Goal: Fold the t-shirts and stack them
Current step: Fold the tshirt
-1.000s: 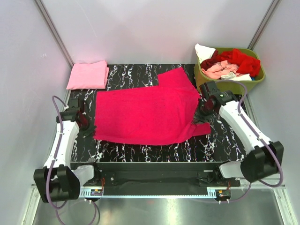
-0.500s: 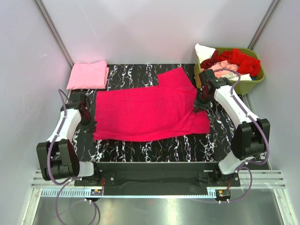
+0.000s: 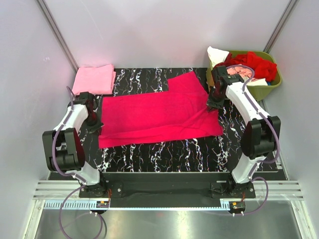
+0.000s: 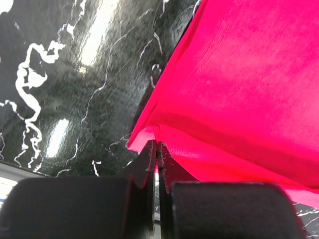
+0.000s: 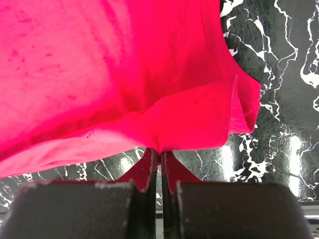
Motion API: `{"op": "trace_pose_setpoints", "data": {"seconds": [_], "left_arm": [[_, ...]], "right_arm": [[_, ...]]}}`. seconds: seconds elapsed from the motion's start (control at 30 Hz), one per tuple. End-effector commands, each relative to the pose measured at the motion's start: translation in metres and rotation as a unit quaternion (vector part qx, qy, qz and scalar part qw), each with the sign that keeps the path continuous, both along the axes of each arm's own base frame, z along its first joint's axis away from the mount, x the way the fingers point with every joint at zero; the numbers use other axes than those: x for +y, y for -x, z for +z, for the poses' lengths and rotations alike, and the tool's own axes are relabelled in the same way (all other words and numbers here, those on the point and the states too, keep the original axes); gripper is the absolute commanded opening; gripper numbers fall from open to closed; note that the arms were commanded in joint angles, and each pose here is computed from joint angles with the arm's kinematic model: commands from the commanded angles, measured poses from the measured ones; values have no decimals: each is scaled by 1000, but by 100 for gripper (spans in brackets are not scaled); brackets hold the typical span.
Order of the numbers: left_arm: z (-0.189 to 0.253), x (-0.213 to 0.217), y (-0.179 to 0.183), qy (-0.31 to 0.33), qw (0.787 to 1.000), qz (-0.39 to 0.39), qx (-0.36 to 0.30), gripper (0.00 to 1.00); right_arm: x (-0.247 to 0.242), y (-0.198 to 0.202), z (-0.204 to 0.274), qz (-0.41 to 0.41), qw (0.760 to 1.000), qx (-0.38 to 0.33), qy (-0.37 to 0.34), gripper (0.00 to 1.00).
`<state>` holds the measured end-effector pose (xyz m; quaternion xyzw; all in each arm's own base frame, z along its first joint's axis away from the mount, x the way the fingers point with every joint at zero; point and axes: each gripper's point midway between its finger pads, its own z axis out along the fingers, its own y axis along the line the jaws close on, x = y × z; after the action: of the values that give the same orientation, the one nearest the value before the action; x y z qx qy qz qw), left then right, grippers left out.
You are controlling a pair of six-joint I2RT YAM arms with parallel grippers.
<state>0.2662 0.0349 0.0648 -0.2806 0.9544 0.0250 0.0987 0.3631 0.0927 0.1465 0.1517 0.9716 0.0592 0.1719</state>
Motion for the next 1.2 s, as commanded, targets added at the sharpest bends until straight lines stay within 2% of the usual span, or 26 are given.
{"op": "trace_pose_setpoints", "data": {"seconds": [0.0, 0.33, 0.73, 0.83, 0.87, 0.9, 0.93, 0.97, 1.0, 1.1, 1.13, 1.17], "left_arm": [[4, 7, -22, -10, 1000, -3, -20, 2], [-10, 9, -33, -8, 1000, -7, -2, 3], [-20, 12, -43, -12, 1000, -9, 9, 12], [-15, 13, -49, -11, 1000, -9, 10, 27], [-11, 15, -51, -16, 1000, -6, 7, 41], [-6, 16, -54, -18, 1000, -3, 1, 46], [3, 17, -58, -20, 1000, 1, -8, 52], [15, 17, -60, -24, 999, 5, -25, 63], [21, 17, -59, -24, 999, 9, -34, 66], [36, 13, -49, -21, 998, 24, -58, 74], [45, 10, -45, -16, 997, 31, -74, 75], [46, 5, -41, -4, 996, 35, -80, 75]], "right_arm": [[-5, -15, 2, -4, 1000, -10, 9, 0], [-8, -35, -3, -13, 999, -11, 27, 0], [-6, -63, -18, -13, 999, -5, 36, 0], [-7, -74, -21, -16, 999, 1, 40, 0], [-10, -84, -11, -23, 998, -14, 50, 0], [-13, -89, -9, -28, 998, -16, 56, 5], [-16, -91, -16, -30, 997, -3, 65, 16], [-15, -102, -4, -28, 997, -22, 63, 52], [-15, -106, -2, -25, 997, -25, 63, 66], [-20, -106, 5, -23, 996, -28, 78, 84], [-24, -107, 20, -30, 995, -51, 79, 86], [-27, -95, 10, -33, 996, -37, 78, 89]]}}
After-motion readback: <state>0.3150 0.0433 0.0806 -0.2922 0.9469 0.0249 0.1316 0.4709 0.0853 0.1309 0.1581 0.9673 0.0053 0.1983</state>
